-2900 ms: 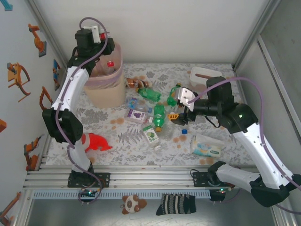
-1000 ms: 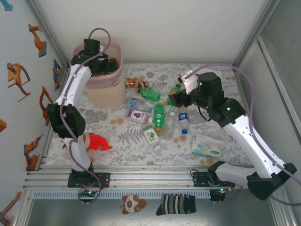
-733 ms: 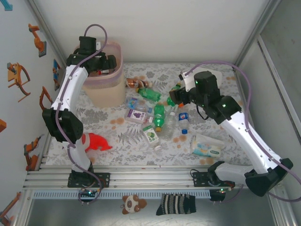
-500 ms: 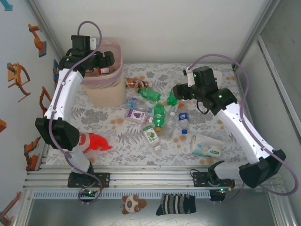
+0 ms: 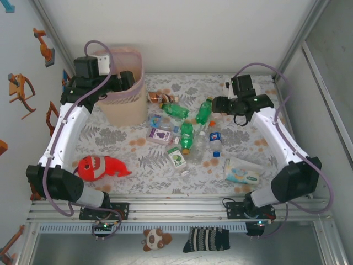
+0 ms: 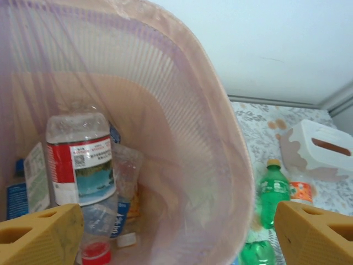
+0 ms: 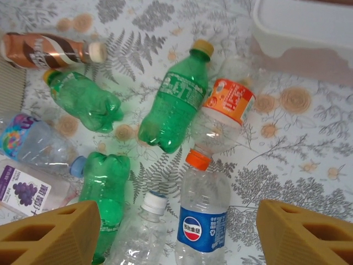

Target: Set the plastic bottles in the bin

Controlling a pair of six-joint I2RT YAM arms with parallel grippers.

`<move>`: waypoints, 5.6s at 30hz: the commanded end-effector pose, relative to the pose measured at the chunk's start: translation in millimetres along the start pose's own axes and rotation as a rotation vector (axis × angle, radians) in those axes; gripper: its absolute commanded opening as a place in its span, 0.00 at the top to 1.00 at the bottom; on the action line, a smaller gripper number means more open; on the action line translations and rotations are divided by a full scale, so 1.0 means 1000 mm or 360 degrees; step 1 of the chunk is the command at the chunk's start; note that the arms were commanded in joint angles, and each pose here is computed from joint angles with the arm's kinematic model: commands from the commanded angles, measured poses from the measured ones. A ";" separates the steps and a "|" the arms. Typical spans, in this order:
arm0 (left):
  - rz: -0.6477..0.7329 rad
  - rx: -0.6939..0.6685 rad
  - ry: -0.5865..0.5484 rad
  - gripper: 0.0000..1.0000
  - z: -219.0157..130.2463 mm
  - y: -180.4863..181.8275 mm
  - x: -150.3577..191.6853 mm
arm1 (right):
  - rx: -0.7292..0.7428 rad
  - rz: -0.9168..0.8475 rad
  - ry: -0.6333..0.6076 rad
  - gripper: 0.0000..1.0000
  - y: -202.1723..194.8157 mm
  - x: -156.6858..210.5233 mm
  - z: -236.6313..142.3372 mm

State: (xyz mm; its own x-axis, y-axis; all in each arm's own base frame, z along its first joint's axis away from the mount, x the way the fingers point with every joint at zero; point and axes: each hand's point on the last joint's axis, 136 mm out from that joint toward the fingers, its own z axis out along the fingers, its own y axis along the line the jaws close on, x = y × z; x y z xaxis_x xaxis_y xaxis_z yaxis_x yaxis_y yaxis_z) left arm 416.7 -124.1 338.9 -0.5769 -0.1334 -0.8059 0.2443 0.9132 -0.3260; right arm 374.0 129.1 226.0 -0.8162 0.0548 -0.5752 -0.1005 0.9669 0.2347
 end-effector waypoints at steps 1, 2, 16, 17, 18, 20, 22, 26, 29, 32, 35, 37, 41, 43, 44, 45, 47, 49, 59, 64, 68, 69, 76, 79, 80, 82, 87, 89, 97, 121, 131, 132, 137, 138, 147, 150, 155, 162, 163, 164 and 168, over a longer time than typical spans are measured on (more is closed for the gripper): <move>-0.0019 0.0106 -0.0103 0.12 -0.016 -0.013 -0.007 | -0.0073 0.0092 -0.0013 0.26 0.007 -0.012 0.012; -0.0026 0.0105 -0.0100 0.12 -0.018 -0.013 -0.004 | -0.0076 0.0110 -0.0010 0.26 0.008 -0.014 0.017; -0.0165 0.0008 0.0026 0.13 -0.031 0.001 0.042 | 0.0312 0.0384 0.0039 0.33 -0.014 -0.039 0.115; -0.0174 -0.0008 0.0043 0.13 -0.031 0.003 0.045 | 0.0323 0.0392 0.0044 0.34 -0.013 -0.041 0.121; -0.0179 -0.0024 0.0063 0.13 -0.031 0.004 0.047 | 0.0329 0.0403 0.0055 0.34 -0.012 -0.042 0.128; -0.0184 -0.0038 0.0100 0.13 -0.031 0.005 0.053 | 0.0344 0.0429 0.0077 0.35 -0.011 -0.043 0.140; -0.0190 -0.0033 0.0125 0.13 -0.031 0.005 0.057 | 0.0352 0.0440 0.0095 0.36 -0.007 -0.042 0.151; -0.0241 -0.0050 0.0149 0.13 -0.029 0.007 0.065 | 0.0345 0.0462 0.0141 0.36 -0.001 -0.034 0.169; -0.0263 -0.0087 0.0215 0.14 -0.028 0.011 0.072 | 0.0352 0.0468 0.0182 0.36 0.002 -0.025 0.180; -0.0246 -0.0117 0.0264 0.11 -0.028 0.014 0.075 | 0.0372 0.0466 0.0207 0.34 0.000 -0.020 0.189; -0.0253 -0.0165 0.0272 0.09 -0.025 0.020 0.078 | 0.0359 0.0464 0.0245 0.33 0.002 -0.015 0.201; -0.0251 -0.0165 0.0285 0.07 -0.023 0.020 0.079 | 0.0364 0.0466 0.0273 0.33 0.001 -0.011 0.210; -0.0250 -0.0140 0.0298 0.07 -0.023 0.018 0.082 | 0.0370 0.0466 0.0302 0.32 0.001 -0.006 0.223; -0.0244 -0.0129 0.0296 0.06 -0.024 0.018 0.082 | 0.0371 0.0467 0.0323 0.32 0.000 -0.003 0.230; -0.0244 -0.0128 0.0295 0.06 -0.024 0.017 0.083 | 0.0373 0.0466 0.0326 0.32 0.000 -0.003 0.232; -0.0242 -0.0126 0.0297 0.06 -0.024 0.017 0.083 | 0.0375 0.0464 0.0331 0.32 0.000 -0.002 0.234; -0.0237 -0.0117 0.0301 0.06 -0.025 0.016 0.084 | 0.0379 0.0463 0.0331 0.32 0.000 -0.001 0.237; -0.0235 -0.0114 0.0306 0.06 -0.026 0.016 0.085 | 0.0386 0.0464 0.0327 0.33 -0.001 -0.001 0.237; -0.0250 0.0008 0.0310 0.08 -0.023 0.003 0.086 | 0.0361 0.0402 0.0166 0.38 0.008 -0.029 0.198; -0.0250 0.0099 0.0246 0.09 -0.023 -0.005 0.080 | 0.0253 0.0345 0.0027 0.39 0.021 -0.048 0.162; -0.0236 0.0326 0.0159 0.11 -0.024 -0.028 0.072 | 0.0120 0.0279 -0.0063 0.40 0.037 -0.060 0.130; -0.0234 0.0383 0.0141 0.11 -0.024 -0.033 0.070 | 0.0091 0.0254 -0.0090 0.40 0.041 -0.063 0.122; -0.0156 0.0786 0.0026 0.17 -0.032 -0.078 0.052 | -0.0268 0.0064 -0.0332 0.47 0.082 -0.087 0.046; -0.0038 0.0957 -0.0039 0.17 -0.041 -0.103 0.047 | -0.0447 -0.0018 -0.0454 0.50 0.103 -0.096 0.010; 0.0004 0.1013 -0.0071 0.17 -0.045 -0.112 0.046 | -0.0496 -0.0039 -0.0502 0.51 0.110 -0.099 -0.005; 0.0074 0.1099 -0.0121 0.17 -0.050 -0.127 0.044 | -0.0590 -0.0090 -0.0578 0.51 0.122 -0.103 -0.031; 0.0251 0.1319 -0.0206 0.17 -0.064 -0.164 0.044 | -0.0911 -0.0303 -0.0777 0.51 0.162 -0.099 -0.097; 0.0309 0.1412 -0.0241 0.17 -0.071 -0.177 0.044 | -0.1044 -0.0383 -0.0859 0.52 0.177 -0.095 -0.123; 0.0537 0.1770 -0.0353 0.16 -0.102 -0.222 0.048 | -0.1546 -0.0730 -0.1072 0.56 0.221 -0.062 -0.199; 0.0868 0.2264 -0.0391 0.29 -0.152 -0.282 0.070 | -0.1947 -0.1032 -0.1094 0.56 0.269 -0.013 -0.260; 0.0883 0.2260 -0.0396 0.41 -0.154 -0.281 0.070 | -0.1917 -0.1038 -0.1119 0.56 0.269 -0.013 -0.261; 0.0888 0.2258 -0.0395 0.42 -0.155 -0.281 0.071 | -0.1911 -0.1040 -0.1120 0.56 0.269 -0.013 -0.261; 0.0914 0.2245 -0.0403 0.49 -0.158 -0.279 0.073 | -0.1891 -0.1046 -0.1117 0.56 0.268 -0.012 -0.261; 0.0920 0.2243 -0.0406 0.50 -0.159 -0.279 0.073 | -0.1889 -0.1048 -0.1118 0.56 0.267 -0.012 -0.261; 0.0948 0.2190 -0.0436 0.55 -0.160 -0.276 0.071 | -0.1808 -0.1061 -0.1137 0.32 0.257 -0.008 -0.268; 0.0942 0.2171 -0.0434 0.55 -0.157 -0.275 0.069 | -0.1758 -0.1070 -0.1151 0.28 0.251 -0.005 -0.271; 0.0917 0.2094 -0.0435 0.58 -0.150 -0.269 0.065 | -0.1646 -0.1092 -0.1162 0.26 0.238 0.000 -0.273; 0.0785 0.1679 -0.0424 0.63 -0.108 -0.247 0.043 | -0.1488 -0.1106 -0.1217 0.26 0.220 0.002 -0.278; 0.0760 0.1602 -0.0429 0.63 -0.101 -0.242 0.039 | -0.1473 -0.1105 -0.1221 0.26 0.218 0.002 -0.277; 0.0717 0.1479 -0.0434 0.62 -0.091 -0.234 0.032 | -0.1460 -0.1105 -0.1227 0.26 0.217 0.002 -0.278; 0.0538 0.0976 -0.0406 0.63 -0.053 -0.191 0.008 | -0.1431 -0.1098 -0.1234 0.26 0.214 0.001 -0.277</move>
State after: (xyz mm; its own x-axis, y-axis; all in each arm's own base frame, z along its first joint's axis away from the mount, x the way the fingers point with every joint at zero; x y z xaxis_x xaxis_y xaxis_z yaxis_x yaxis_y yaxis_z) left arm 283.3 -306.2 421.8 -0.1835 -0.0344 -0.9824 0.9335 0.3070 -0.1851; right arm 190.2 271.2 496.3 0.0269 0.0593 -0.9979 -0.9396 0.3421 -0.0050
